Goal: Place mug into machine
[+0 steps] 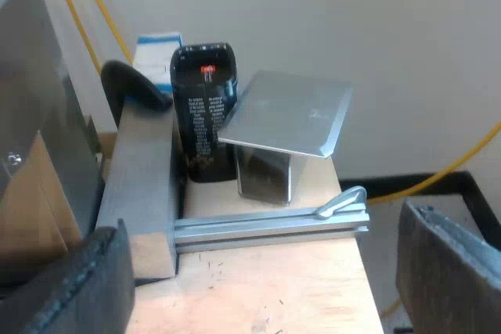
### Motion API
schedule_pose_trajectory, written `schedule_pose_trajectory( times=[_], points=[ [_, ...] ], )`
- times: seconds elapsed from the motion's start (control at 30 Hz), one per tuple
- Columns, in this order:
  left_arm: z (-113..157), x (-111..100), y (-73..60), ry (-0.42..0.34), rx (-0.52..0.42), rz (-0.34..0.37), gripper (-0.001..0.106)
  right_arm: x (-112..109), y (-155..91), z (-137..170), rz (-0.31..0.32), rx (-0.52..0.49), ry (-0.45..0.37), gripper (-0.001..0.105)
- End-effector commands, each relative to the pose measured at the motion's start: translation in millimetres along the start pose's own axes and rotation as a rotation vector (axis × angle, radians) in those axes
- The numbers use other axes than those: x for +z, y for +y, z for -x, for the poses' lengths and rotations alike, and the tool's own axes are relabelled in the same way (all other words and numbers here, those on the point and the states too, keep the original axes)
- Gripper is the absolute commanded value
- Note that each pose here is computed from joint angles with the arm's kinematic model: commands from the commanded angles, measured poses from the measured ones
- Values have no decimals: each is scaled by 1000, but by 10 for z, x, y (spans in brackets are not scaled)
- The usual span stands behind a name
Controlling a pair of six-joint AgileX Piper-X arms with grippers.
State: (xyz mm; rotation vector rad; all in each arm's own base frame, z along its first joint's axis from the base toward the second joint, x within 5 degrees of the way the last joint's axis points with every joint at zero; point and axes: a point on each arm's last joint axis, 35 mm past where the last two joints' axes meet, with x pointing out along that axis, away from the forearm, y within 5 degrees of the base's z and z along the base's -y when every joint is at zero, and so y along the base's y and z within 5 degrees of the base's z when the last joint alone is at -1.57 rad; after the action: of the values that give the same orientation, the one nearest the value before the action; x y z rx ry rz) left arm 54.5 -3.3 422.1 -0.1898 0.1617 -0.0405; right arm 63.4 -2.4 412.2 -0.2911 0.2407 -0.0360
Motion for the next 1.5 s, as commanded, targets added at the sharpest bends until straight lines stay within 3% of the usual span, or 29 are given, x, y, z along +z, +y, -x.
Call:
schedule_pose_trajectory(
  times=[0.03,0.07,0.23,0.37,0.4,0.43,0.47,0.7,0.83,0.93,1.1,1.33,1.5],
  points=[
    [196,-113,31,-30,11,2,99,-99,14,200,11,-17,-66,71],
    [354,-221,55,-52,6,2,99,-211,35,370,0,-33,-120,71],
    [710,-490,113,-92,-2,3,99,-452,81,702,-5,-59,-199,71],
    [685,-568,127,-28,8,1,99,-541,106,709,-15,-36,-117,71],
    [685,-580,130,-17,10,1,99,-585,112,735,-27,-30,-65,71],
    [705,-678,150,79,29,-1,99,-617,127,729,-31,-9,-39,71],
    [760,-702,150,120,31,2,99,-638,136,720,-30,1,-24,71],
    [761,-747,152,162,25,1,99,-636,136,701,-51,2,-33,71],
    [639,-725,147,95,12,1,99,-618,141,642,-55,9,-73,71],
    [517,-703,139,23,-11,5,99,-622,176,548,-59,71,-117,71],
    [301,-798,141,-3,-58,4,99,-781,249,345,-57,118,-63,71],
    [38,-1127,200,116,-49,8,99,-1152,383,12,-56,156,83,71],
    [6,-1267,227,206,-31,10,99,-1219,408,-60,-55,160,94,71]
  ],
)
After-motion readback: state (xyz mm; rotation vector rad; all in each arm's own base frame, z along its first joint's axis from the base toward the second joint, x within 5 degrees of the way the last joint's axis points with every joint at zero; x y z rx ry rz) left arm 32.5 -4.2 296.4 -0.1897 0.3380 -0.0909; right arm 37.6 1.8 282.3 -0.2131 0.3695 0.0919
